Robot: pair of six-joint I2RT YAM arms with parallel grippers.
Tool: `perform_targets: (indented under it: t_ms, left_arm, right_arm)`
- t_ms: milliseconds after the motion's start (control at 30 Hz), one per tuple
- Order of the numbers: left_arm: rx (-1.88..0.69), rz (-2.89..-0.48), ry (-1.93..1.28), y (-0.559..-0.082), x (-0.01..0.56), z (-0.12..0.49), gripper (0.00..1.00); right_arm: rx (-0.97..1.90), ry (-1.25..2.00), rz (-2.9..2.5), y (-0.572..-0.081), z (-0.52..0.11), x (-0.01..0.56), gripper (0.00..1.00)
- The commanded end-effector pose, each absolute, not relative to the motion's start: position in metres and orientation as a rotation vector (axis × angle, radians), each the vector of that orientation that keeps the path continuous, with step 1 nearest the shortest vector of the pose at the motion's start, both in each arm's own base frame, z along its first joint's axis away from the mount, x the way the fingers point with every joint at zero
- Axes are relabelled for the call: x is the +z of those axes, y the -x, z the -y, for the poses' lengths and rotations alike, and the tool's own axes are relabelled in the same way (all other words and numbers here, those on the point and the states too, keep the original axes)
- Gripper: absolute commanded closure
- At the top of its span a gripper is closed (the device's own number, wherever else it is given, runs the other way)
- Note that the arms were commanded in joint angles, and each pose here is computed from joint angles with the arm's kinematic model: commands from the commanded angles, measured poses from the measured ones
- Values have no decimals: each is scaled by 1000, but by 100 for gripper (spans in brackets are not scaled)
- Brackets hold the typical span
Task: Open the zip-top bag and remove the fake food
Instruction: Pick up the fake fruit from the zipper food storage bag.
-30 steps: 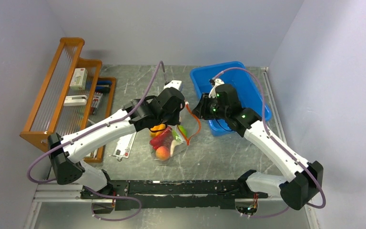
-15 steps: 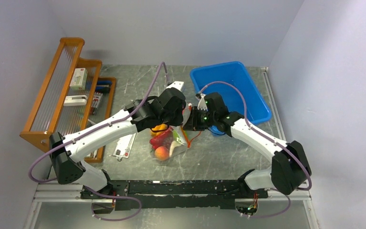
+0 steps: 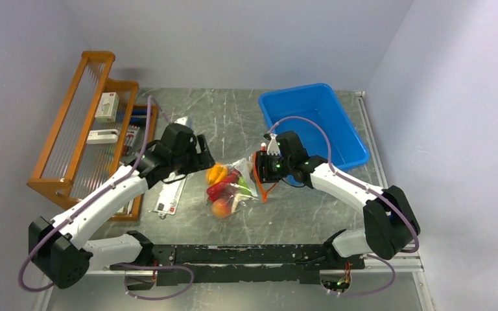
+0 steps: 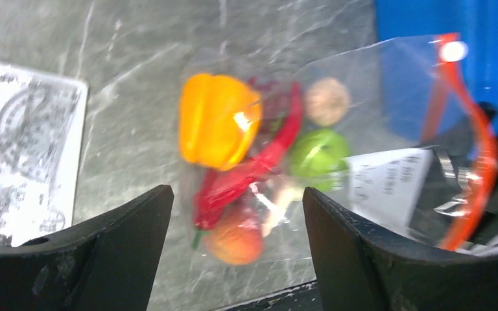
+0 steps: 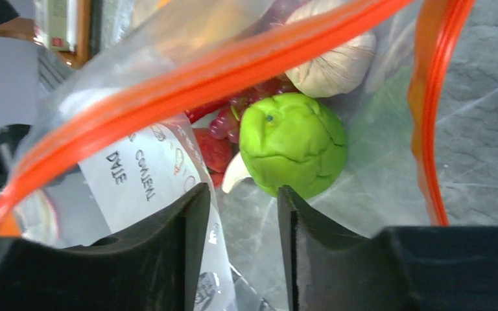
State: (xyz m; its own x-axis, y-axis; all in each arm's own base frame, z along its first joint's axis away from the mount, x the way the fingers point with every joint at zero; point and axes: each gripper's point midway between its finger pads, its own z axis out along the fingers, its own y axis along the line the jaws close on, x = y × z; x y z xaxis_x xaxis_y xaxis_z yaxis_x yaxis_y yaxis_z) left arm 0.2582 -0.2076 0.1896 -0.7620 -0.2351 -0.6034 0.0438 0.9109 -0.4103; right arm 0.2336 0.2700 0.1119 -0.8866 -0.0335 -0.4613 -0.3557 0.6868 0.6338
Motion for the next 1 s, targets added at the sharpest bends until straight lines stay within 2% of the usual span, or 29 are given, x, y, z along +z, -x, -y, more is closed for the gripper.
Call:
perform_targets:
  t_ms: [0,233,300,433,467,533,633,700,800,900,967]
  left_arm:
    - [-675,-2431,222,-246,159,205,14]
    - [-812,-2466,343,-239,110,214,16]
    - [-866,-2455,360,-239,107,220,18]
    - [-954,-2425,377,-242,106,229,25]
    - [-968,-2416,380,-242,105,231,30]
    - [-982,-2422,388,-241,101,232,40]
    - [-981,-2427,398,-239,98,231,62]
    - [-948,-2423,415,-239,97,225,73]
    - [-870,-2410,431,-239,98,212,77]
    - [-780,-2400,433,-238,101,198,85]
    - [-730,-2394,433,-236,102,188,88]
  right_arm:
    - [907,386,-2525,-235,-255,96,53]
    - [836,346,-2597,-234,-246,78,43]
    - [854,320,-2585,-235,-248,80,32]
    - [847,278,-2513,-243,-247,95,3]
    - [855,268,-2488,-245,-248,99,1]
    - [881,260,-2445,-246,-250,108,0]
    - [919,268,-2423,-246,-254,114,0]
    - [957,304,-2420,-243,-259,113,0]
    - [1040,342,-2427,-235,-268,109,12]
    - [1123,347,-2443,-226,-275,102,32]
    - [1138,348,-2463,-222,-279,96,38]
